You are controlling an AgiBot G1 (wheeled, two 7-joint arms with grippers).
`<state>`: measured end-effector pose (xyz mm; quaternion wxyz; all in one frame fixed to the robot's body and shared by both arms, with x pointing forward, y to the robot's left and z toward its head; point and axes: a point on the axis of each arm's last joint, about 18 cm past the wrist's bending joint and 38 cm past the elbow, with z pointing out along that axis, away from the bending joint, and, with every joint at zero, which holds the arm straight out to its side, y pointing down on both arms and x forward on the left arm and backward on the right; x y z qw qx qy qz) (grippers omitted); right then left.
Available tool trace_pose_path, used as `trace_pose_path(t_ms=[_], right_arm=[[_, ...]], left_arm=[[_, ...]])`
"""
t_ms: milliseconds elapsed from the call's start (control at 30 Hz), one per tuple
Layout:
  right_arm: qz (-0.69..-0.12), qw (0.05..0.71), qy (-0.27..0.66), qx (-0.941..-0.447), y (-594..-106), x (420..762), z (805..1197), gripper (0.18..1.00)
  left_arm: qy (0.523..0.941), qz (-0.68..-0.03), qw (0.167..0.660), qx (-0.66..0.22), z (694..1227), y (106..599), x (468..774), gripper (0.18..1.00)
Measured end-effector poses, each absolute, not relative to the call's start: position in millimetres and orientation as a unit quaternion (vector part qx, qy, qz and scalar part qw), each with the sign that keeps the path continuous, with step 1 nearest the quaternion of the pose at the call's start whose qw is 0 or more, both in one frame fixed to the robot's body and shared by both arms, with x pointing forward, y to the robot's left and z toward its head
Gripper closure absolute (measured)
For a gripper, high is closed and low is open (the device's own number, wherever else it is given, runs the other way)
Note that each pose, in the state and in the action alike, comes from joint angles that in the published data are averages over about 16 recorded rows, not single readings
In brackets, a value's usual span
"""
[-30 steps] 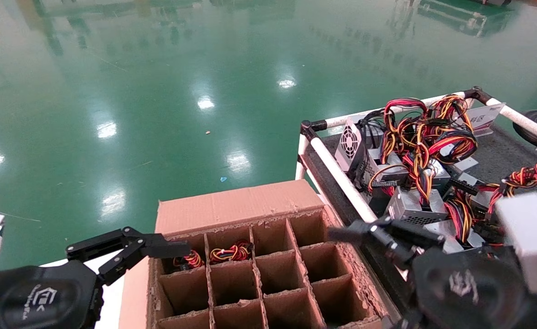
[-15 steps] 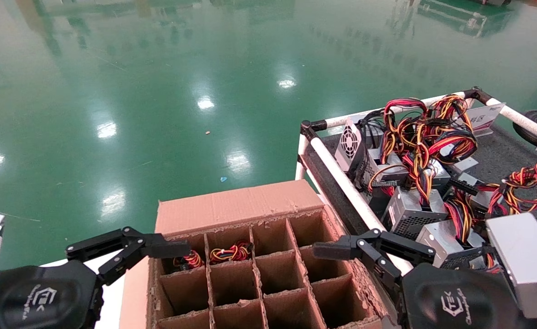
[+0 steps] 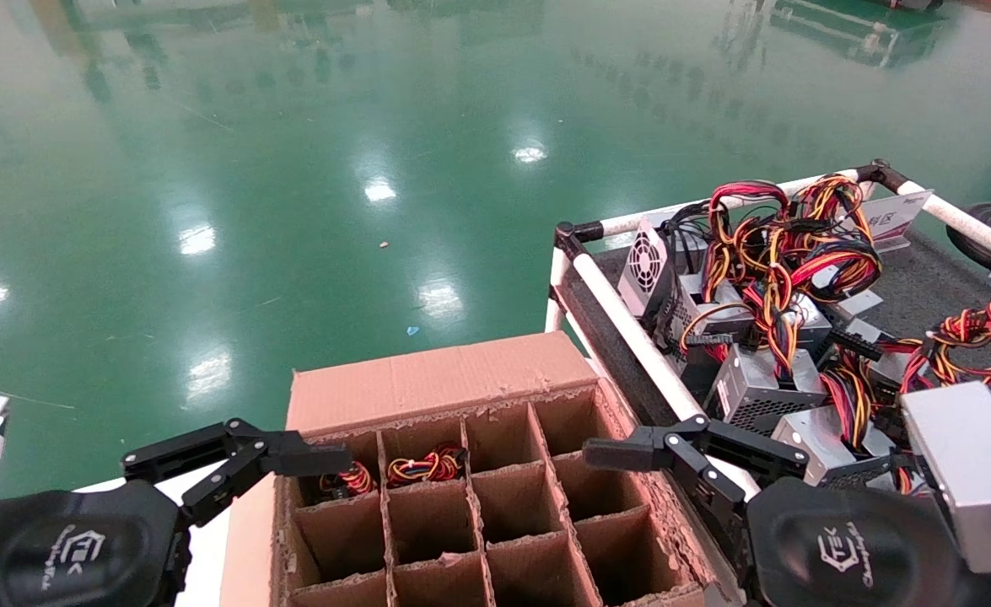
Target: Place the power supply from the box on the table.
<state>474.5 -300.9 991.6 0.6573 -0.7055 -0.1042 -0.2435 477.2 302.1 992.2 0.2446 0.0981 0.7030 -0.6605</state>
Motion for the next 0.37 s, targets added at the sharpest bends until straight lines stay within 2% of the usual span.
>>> trace_pose_path(t_ms=[367], right_arm=[[-0.244,0.658,-0.102,-0.705,-301.7,475.1,991.9,0.179]], left_arm=[[0.703,-0.661,0.245,0.098,992.2,302.1,477.2,0.184]])
